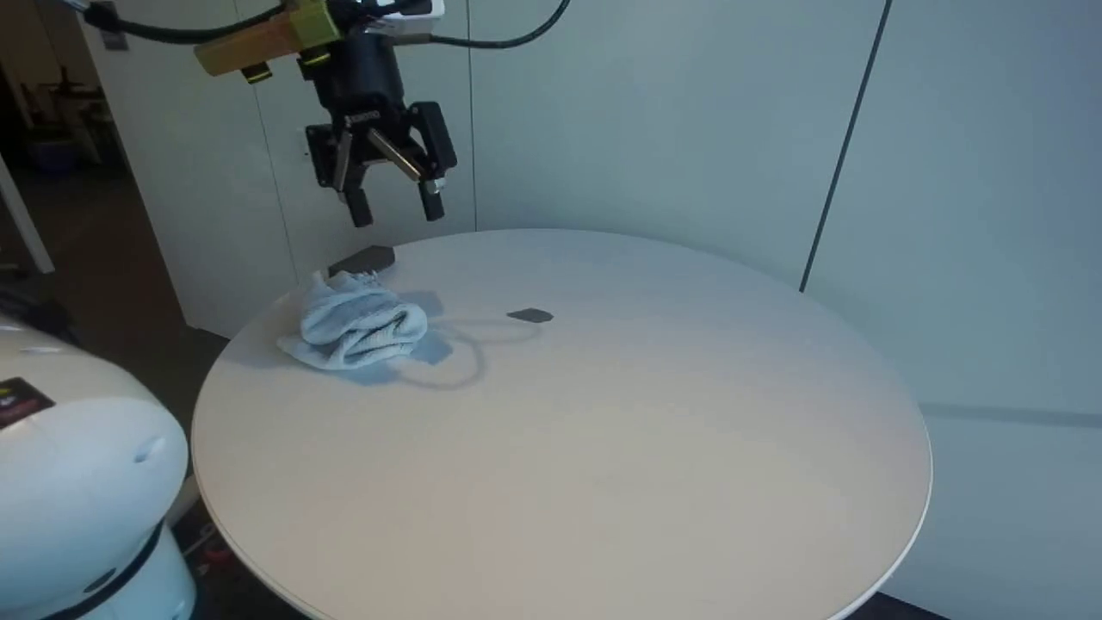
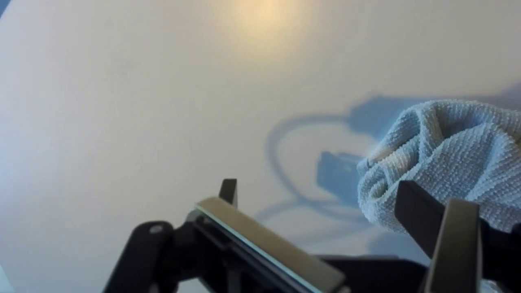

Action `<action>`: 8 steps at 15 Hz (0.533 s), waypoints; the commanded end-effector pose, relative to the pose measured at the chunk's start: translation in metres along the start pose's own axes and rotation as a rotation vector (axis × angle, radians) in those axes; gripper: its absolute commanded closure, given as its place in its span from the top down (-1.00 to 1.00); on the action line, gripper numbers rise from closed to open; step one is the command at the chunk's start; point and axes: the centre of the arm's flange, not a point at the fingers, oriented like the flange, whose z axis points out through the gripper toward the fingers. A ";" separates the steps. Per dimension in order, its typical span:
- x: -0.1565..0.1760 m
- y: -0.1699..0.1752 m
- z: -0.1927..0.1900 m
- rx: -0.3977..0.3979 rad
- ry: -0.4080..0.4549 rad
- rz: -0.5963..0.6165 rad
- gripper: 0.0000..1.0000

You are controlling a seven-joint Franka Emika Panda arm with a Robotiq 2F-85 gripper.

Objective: Use the towel to wipe the table.

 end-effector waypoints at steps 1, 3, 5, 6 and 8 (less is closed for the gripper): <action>0.050 -0.015 -0.007 0.024 0.126 -0.159 1.00; 0.073 -0.029 0.003 0.060 0.192 -0.243 1.00; 0.093 -0.044 0.020 0.112 0.234 -0.321 1.00; 0.100 -0.055 0.033 0.149 0.234 -0.356 1.00; 0.106 -0.077 0.056 0.224 0.203 -0.423 1.00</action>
